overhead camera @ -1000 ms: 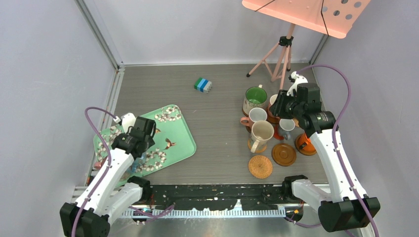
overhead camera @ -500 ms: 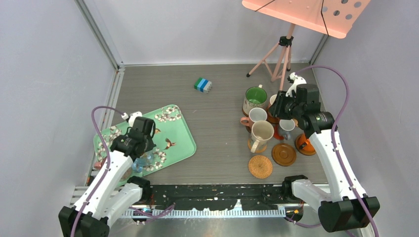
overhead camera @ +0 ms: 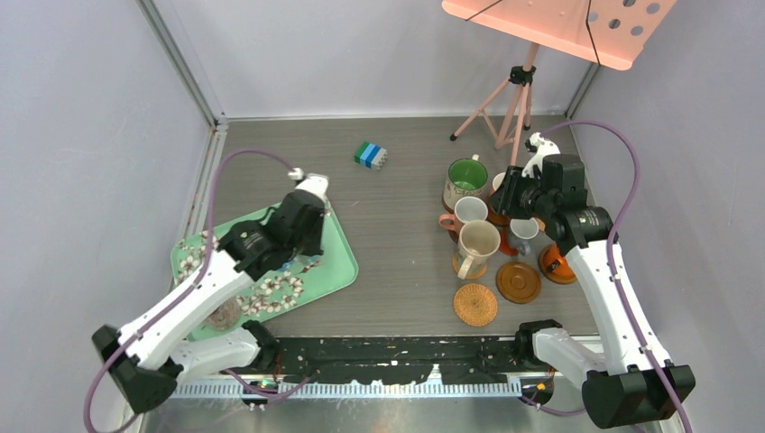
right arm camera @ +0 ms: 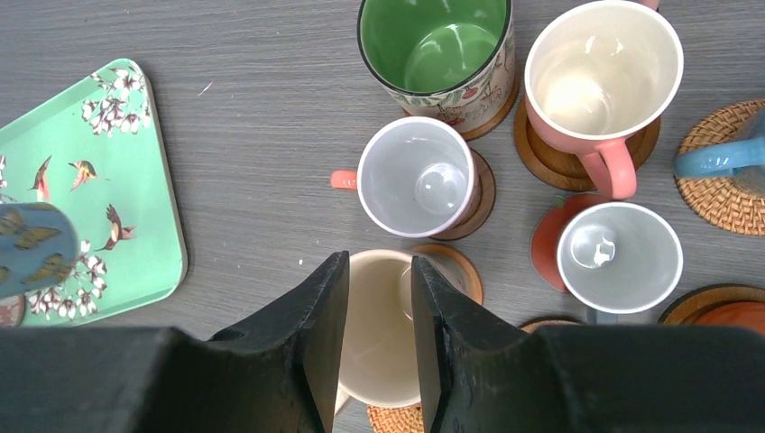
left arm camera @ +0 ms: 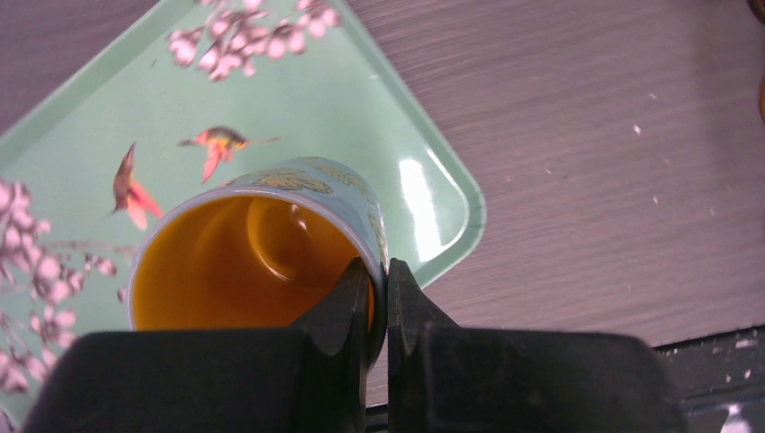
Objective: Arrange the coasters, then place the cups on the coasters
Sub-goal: Pick up the cup from the tray, then place the cup at the center of the board.
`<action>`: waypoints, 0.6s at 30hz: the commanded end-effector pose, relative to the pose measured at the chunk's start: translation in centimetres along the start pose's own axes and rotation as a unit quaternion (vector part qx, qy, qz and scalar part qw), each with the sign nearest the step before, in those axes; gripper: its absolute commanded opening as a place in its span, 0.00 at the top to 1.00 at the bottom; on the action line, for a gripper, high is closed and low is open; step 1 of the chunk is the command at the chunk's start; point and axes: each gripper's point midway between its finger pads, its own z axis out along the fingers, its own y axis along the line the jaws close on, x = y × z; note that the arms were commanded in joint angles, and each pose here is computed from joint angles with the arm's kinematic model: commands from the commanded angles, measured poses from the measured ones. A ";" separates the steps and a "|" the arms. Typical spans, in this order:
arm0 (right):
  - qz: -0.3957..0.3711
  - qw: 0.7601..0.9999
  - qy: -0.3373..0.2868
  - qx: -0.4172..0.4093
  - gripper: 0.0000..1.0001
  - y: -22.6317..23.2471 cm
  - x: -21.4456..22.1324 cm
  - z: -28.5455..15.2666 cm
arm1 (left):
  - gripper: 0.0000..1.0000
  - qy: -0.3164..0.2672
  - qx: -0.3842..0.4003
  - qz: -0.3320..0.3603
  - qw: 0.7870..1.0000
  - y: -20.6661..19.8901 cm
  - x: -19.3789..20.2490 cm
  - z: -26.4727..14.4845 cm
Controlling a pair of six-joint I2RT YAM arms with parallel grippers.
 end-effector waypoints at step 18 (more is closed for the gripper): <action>-0.018 0.999 -0.010 -0.032 0.61 2.4 -0.3 -0.4 | 0.99 -0.025 0.236 0.223 0.945 -20.5 -0.5 2.0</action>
